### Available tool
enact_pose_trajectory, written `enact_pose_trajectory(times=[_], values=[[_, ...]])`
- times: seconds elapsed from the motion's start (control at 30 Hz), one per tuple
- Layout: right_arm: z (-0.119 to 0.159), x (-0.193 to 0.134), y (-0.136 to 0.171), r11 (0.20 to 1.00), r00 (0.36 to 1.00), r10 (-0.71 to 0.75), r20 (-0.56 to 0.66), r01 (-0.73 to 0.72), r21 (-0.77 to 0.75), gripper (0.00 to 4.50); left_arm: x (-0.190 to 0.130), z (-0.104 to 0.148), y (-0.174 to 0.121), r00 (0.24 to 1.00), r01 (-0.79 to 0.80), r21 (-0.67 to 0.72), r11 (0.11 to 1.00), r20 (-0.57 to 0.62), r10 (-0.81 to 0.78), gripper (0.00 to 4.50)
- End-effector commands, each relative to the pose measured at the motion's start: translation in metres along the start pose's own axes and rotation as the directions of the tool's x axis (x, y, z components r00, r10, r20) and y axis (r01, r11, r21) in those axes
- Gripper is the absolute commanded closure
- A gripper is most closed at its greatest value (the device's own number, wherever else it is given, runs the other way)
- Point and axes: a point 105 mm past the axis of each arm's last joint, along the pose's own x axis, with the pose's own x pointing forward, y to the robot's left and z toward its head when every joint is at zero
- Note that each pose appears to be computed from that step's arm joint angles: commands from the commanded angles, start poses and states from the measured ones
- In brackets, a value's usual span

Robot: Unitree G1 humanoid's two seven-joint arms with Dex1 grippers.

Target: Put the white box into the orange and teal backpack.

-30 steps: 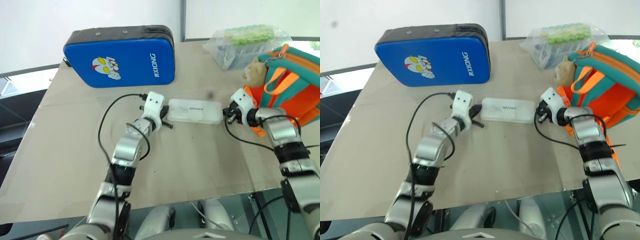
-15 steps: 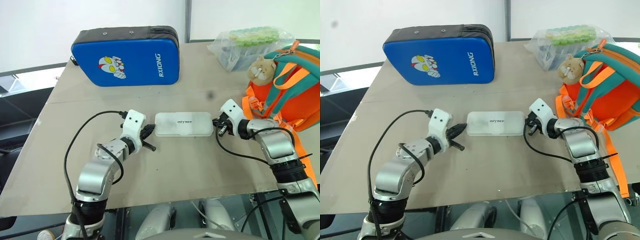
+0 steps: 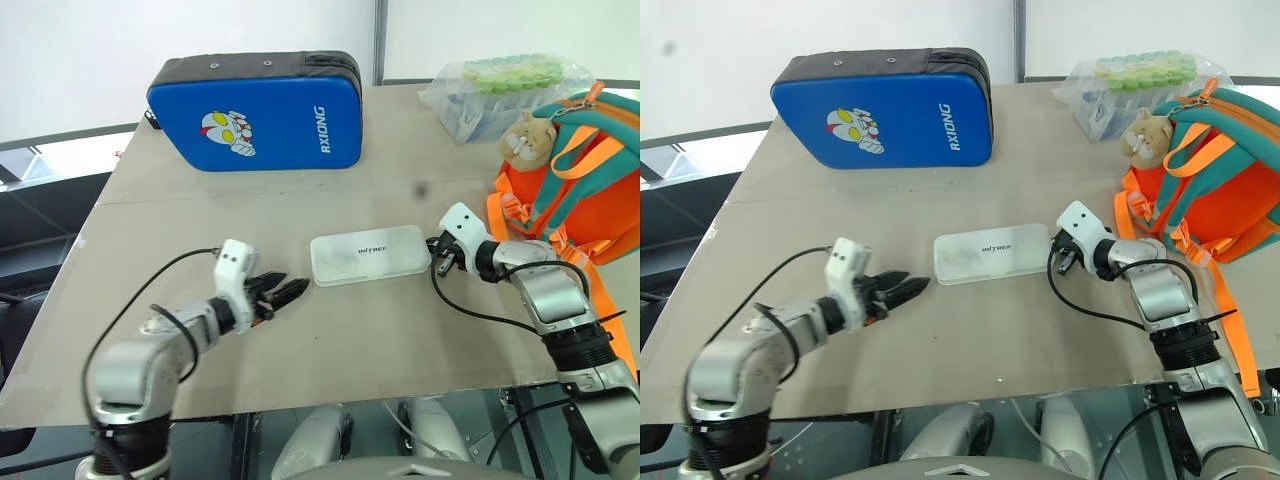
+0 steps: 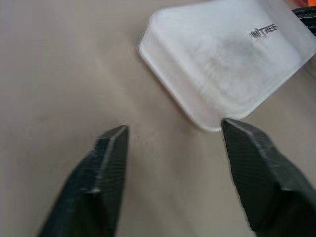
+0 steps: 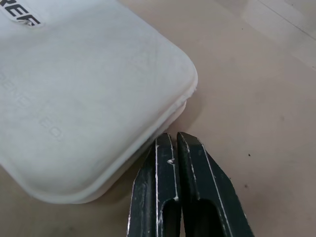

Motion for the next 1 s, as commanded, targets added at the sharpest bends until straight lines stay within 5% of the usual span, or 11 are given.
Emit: enact_pose_trajectory(times=[0.03,0.4,0.73,0.83,1.0], values=[[0.007,-0.004,-0.011,0.999,1.000,-0.011,0.029,0.012,-0.038,4.50,-0.022,0.010,-0.004,0.987,0.157,-0.144,0.977,-0.020,-0.161,0.01],[0.016,0.014,0.002,0.978,0.993,0.100,0.065,-0.086,-0.188,4.50,0.018,0.008,0.002,0.953,0.257,-0.435,0.863,-0.031,-0.300,0.01],[0.040,0.040,0.047,0.947,0.960,0.242,0.141,-0.202,-0.251,4.50,0.045,0.002,-0.011,0.918,0.345,-0.511,0.787,0.009,-0.397,0.01],[0.041,0.040,0.051,0.951,0.959,0.241,0.152,-0.201,-0.236,4.50,0.045,0.002,-0.013,0.917,0.354,-0.523,0.775,0.034,-0.397,0.82],[0.036,0.026,0.034,0.982,0.972,0.145,0.184,-0.118,-0.149,4.50,0.040,-0.001,-0.017,0.919,0.365,-0.532,0.764,0.073,-0.388,3.05]])
